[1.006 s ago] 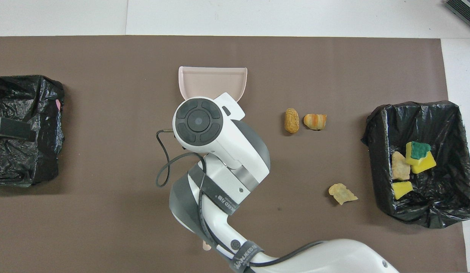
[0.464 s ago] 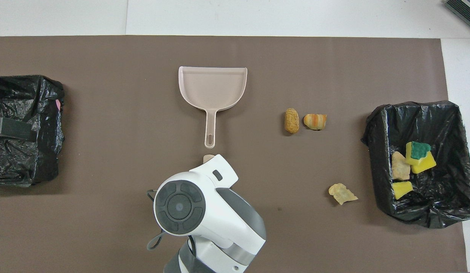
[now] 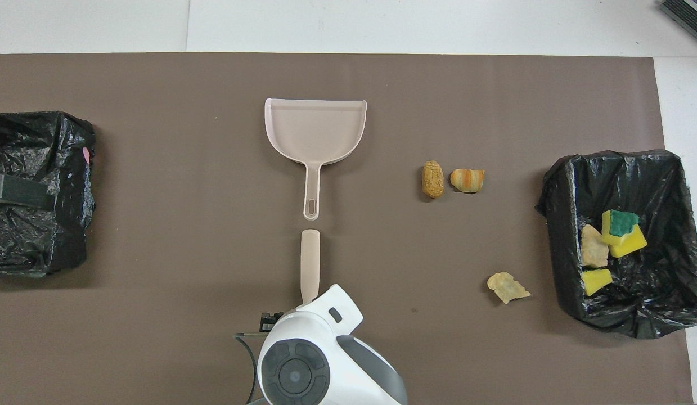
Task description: Sweep and dump trash in bin
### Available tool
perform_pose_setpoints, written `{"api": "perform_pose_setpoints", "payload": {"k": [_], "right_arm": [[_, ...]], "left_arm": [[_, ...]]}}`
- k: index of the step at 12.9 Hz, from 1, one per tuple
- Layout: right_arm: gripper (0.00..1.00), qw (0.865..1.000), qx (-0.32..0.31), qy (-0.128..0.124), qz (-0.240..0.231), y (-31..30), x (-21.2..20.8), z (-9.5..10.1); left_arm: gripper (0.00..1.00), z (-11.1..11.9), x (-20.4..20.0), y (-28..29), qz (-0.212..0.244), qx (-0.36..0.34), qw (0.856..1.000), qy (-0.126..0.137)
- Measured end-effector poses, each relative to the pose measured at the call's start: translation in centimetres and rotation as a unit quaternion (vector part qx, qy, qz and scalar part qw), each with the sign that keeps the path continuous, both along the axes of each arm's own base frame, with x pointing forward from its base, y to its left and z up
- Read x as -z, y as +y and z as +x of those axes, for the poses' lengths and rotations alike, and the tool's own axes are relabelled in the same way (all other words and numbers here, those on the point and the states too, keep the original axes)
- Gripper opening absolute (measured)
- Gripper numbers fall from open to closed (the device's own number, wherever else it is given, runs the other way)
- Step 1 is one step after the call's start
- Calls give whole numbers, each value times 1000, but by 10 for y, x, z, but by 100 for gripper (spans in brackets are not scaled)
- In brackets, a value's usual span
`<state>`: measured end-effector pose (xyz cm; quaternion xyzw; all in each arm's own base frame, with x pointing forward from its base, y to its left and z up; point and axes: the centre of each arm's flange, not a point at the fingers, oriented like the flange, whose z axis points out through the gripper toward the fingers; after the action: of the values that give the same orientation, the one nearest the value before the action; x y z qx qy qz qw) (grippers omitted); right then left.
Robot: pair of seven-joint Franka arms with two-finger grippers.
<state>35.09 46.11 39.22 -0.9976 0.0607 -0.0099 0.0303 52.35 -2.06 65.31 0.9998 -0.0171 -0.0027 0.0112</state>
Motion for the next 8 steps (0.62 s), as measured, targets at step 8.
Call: {"api": "perform_pose_setpoints", "payload": {"k": [8], "right_arm": [[80,1000,-11,19,-19,8,43,-22]], "left_arm": [[100,52,71,-168,-63,45,994,-79]]}}
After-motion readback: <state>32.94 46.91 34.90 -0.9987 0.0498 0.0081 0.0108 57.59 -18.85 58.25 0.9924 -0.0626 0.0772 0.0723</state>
